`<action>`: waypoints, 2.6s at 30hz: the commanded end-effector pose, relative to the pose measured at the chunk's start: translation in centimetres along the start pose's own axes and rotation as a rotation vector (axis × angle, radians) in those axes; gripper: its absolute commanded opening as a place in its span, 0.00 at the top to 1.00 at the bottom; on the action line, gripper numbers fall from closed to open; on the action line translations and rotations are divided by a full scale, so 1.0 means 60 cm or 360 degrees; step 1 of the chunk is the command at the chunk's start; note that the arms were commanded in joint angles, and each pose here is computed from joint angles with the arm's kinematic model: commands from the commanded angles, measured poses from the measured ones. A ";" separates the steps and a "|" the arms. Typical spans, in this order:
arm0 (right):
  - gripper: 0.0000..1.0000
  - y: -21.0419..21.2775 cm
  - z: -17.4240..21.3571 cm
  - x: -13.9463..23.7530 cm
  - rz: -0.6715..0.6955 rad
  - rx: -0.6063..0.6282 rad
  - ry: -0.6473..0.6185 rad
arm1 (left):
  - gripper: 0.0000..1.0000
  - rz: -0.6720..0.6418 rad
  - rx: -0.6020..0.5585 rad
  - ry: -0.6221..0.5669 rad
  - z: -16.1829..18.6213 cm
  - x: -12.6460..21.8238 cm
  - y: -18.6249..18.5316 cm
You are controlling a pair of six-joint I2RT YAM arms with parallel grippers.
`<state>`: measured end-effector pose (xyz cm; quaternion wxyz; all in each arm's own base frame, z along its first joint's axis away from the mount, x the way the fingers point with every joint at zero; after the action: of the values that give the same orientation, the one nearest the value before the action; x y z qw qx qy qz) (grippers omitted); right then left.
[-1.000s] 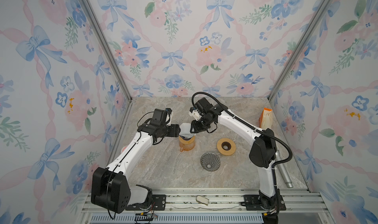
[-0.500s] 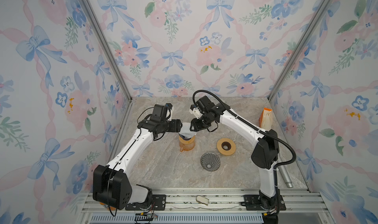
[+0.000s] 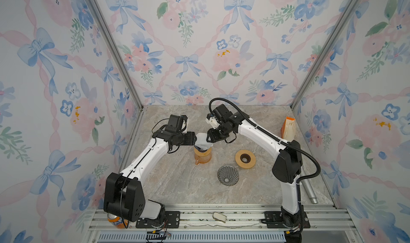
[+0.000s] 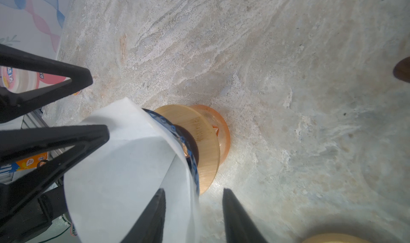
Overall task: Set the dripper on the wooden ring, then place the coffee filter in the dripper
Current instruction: 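Lower the filter into the blue dripper with the right gripper while the left steadies it, then open the right gripper and move it to the wooden ring lid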
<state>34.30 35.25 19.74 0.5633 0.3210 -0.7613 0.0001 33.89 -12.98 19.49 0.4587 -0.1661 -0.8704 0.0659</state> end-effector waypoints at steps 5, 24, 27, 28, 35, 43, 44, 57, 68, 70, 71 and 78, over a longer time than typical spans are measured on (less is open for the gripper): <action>0.55 -0.001 0.018 -0.026 0.0016 0.0014 0.0094 | 0.35 0.0004 0.0007 0.0074 0.023 -0.010 -0.001; 0.53 0.023 -0.028 0.032 -0.0055 0.0041 -0.0119 | 0.31 0.0043 -0.0005 -0.0057 -0.015 0.025 -0.019; 0.52 0.019 -0.032 0.049 -0.0049 0.0051 -0.0172 | 0.29 0.0049 -0.0023 -0.0104 -0.025 0.038 -0.024; 0.51 0.015 -0.034 0.055 -0.0039 0.0048 -0.0194 | 0.28 0.0051 -0.0037 -0.0110 -0.027 0.041 -0.025; 0.50 -0.014 -0.046 0.115 -0.0113 -0.0023 -0.0404 | 0.21 0.0057 -0.0103 -0.0223 -0.048 0.076 -0.034; 0.47 -0.065 -0.043 0.185 -0.0122 -0.0141 -0.0709 | 0.12 0.0103 -0.0241 -0.0434 -0.067 0.131 -0.055; 0.47 -0.070 -0.040 0.204 -0.0125 -0.0158 -0.0749 | 0.11 0.0129 -0.0258 -0.0466 -0.067 0.139 -0.060; 0.44 -0.224 0.077 0.242 0.0006 -0.0688 -0.0776 | 0.02 0.0372 -0.0357 -0.0577 0.002 0.175 -0.092; 0.42 -0.315 0.214 0.194 -0.0034 -0.1121 -0.0597 | 0.02 0.0472 -0.0302 -0.0464 0.060 0.155 -0.092; 0.42 -0.323 0.231 0.183 -0.0061 -0.1177 -0.0586 | 0.02 0.0474 -0.0299 -0.0446 0.066 0.150 -0.093; 0.41 -0.327 0.239 0.176 -0.0078 -0.1204 -0.0579 | 0.02 0.0475 -0.0300 -0.0439 0.067 0.148 -0.094; 0.41 -0.342 0.287 0.116 -0.0176 -0.1390 -0.0487 | 0.02 0.0470 -0.0344 -0.0421 0.056 0.141 -0.107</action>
<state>28.35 8.93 12.40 0.5328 0.0790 -0.7597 -0.3643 24.87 -15.34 25.15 0.3128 -0.3229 -0.8909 0.0645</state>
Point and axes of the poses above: each gripper's point midway between its finger pads, its own x axis back along the fingers, its own y axis along the line the jaws close on, z = x × y, the point moved 3 cm from there along x, back along the fingers, and after that the axes turned 3 degrees about -x, right-handed, at the moved point
